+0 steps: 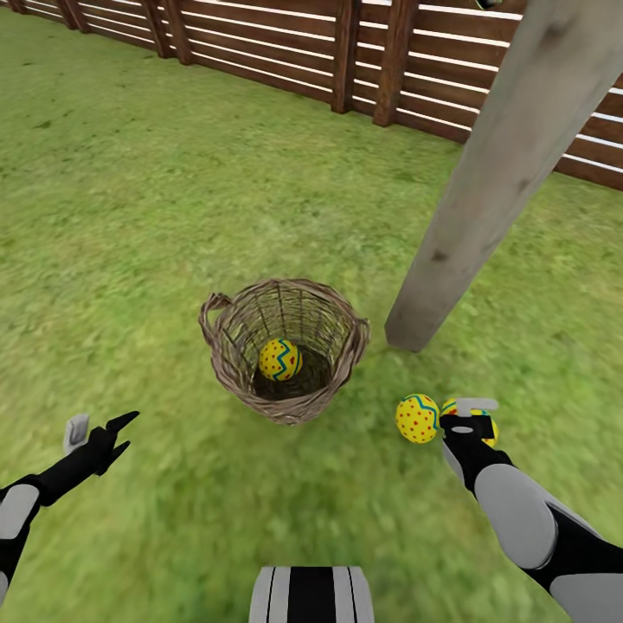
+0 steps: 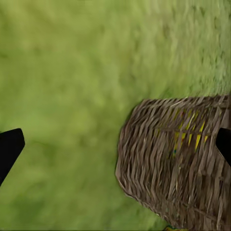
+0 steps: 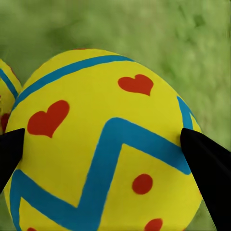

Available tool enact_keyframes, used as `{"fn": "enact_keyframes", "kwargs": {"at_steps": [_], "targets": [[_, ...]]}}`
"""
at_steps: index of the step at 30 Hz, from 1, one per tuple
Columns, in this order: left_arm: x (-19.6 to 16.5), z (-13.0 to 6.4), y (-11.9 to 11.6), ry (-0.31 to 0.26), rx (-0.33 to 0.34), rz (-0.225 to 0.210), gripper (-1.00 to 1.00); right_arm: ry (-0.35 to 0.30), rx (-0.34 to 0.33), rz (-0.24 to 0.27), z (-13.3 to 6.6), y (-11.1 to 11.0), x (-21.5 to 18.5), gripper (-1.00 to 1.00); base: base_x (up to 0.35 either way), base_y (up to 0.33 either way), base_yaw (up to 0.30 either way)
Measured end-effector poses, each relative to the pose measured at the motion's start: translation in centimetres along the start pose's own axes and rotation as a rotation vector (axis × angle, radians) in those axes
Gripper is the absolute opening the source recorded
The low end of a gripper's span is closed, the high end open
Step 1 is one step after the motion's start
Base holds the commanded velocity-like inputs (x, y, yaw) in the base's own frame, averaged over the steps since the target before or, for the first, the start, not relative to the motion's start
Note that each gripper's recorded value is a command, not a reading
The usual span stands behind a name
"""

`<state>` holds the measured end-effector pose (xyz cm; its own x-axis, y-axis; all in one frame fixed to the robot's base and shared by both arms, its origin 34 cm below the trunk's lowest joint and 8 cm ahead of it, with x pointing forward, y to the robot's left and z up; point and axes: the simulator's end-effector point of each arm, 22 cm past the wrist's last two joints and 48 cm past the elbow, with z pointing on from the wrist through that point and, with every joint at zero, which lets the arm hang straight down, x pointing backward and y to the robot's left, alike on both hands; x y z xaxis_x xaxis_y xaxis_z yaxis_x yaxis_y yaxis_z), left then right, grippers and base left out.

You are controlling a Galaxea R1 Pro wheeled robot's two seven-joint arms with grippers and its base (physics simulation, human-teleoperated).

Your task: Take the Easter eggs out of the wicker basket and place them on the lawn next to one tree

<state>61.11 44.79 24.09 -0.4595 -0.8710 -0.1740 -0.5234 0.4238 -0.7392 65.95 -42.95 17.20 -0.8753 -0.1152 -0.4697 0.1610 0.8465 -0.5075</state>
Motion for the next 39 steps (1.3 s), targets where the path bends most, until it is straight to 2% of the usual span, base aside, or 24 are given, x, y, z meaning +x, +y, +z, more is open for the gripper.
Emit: {"fn": "enact_keyframes", "kwargs": {"at_steps": [10, 34, 39], "targets": [[0.2, 0.2, 0.5, 0.003, -0.006, -0.003, 1.00, -0.004, 0.032, 0.004, 0.4, -1.0, -0.2, -1.00, 0.003, 0.000, 0.000], [2.5, 1.6, 6.0, 0.046, -0.096, -0.029, 1.00, 0.067, 0.030, -0.044, 3.1, 1.0, 5.0, -1.00, 0.000, 0.000, 0.000], [2.5, 1.6, 6.0, 0.046, -0.096, -0.029, 1.00, 0.066, 0.030, -0.044, 3.1, 1.1, 4.9, -1.00, 0.000, 0.000, 0.000]]}}
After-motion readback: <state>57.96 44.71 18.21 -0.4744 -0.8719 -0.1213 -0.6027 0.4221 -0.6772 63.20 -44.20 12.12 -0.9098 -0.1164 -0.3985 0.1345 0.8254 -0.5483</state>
